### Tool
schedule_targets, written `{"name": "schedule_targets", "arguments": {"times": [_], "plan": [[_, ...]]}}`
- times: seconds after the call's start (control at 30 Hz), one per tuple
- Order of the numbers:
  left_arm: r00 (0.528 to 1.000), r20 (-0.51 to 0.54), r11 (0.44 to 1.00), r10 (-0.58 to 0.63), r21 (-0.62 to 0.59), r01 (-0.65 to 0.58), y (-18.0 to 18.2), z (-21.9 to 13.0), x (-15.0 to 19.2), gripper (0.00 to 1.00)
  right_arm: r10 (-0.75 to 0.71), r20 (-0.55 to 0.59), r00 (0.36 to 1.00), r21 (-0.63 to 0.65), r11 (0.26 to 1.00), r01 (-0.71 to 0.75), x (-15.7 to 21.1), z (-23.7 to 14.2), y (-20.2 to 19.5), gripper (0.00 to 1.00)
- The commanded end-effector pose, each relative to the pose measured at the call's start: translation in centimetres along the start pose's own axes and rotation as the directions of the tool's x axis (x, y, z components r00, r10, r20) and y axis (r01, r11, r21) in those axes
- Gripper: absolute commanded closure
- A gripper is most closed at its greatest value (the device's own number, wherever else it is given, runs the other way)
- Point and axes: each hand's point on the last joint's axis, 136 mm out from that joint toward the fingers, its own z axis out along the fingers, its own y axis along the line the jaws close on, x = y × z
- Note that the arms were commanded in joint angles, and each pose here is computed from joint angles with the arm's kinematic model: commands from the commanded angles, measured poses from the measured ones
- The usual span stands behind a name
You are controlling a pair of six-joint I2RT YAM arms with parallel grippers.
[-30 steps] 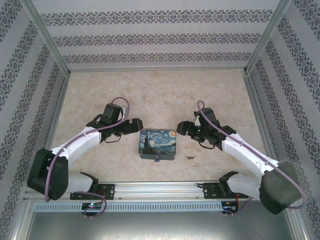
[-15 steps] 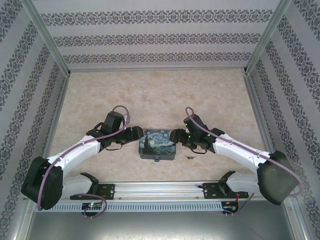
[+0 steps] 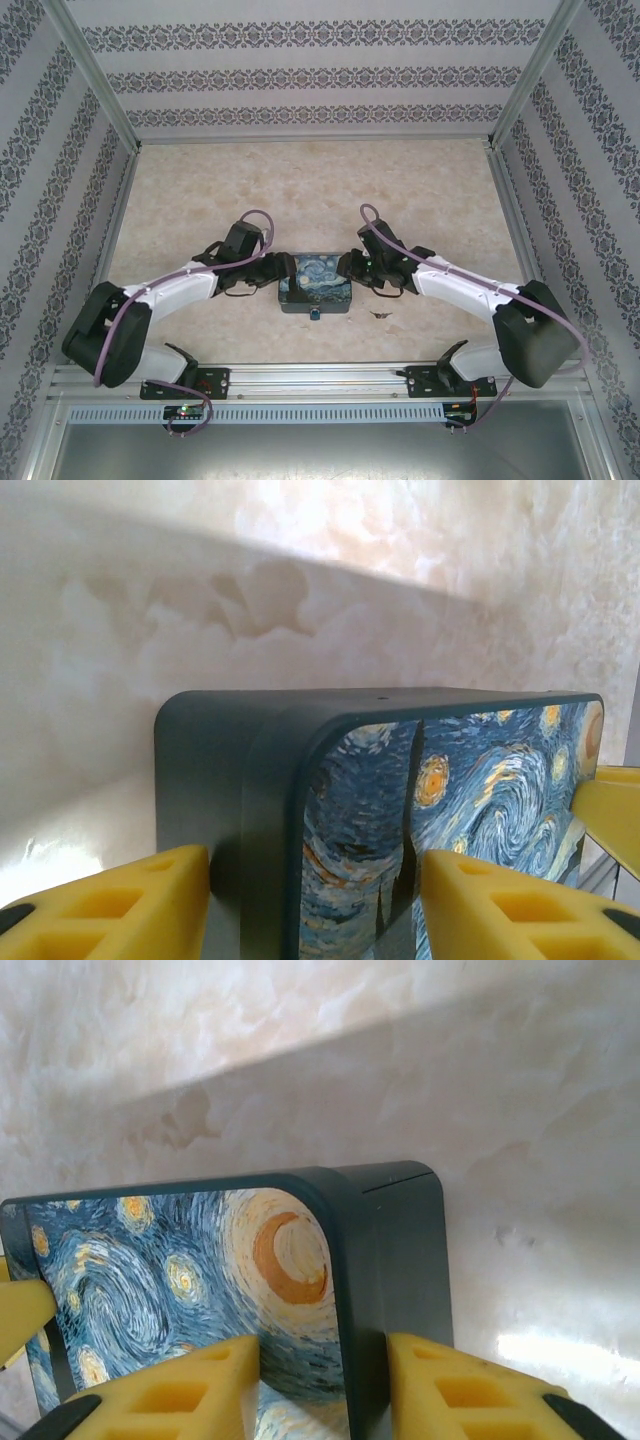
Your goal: Unlock the padlock with the key
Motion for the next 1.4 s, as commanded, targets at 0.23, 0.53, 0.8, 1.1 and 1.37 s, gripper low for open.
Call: {"name": "schedule_targets", "arguments": {"times": [0.23,0.53,0.8,1.1,1.37], "plan": [[0.997,0.047,0.998,0.056,0.020,-0.057,-2.5,3.9,-5.6,0.44,0.033,0.043,0.999,-0.068,0.997,-0.030,-6.4,2.2,3.0,0.66],[0.997,0.064,0.999,0.045,-0.013,-0.044,-1.5,5.6,-8.4,0.39,0.092,0.050,0.995,-0.109,0.990,-0.086,-10.2,3.9,3.5,0.62],[0.996,0.076,0.999,0.042,-0.026,-0.040,-1.0,5.2,-8.7,0.30,0.102,0.064,0.993,-0.138,0.986,-0.092,-10.4,3.6,3.4,0.45],[0.989,0.142,0.999,0.044,-0.023,-0.041,-0.8,2.6,-10.8,0.17,0.072,0.144,0.987,-0.117,0.992,-0.056,-10.6,-1.5,1.9,0.30],[0.980,0.188,0.998,0.064,-0.009,-0.063,-1.2,-0.4,-11.8,0.11,-0.037,0.114,0.993,0.033,0.999,0.034,-6.3,-5.4,-2.6,0.26]]}}
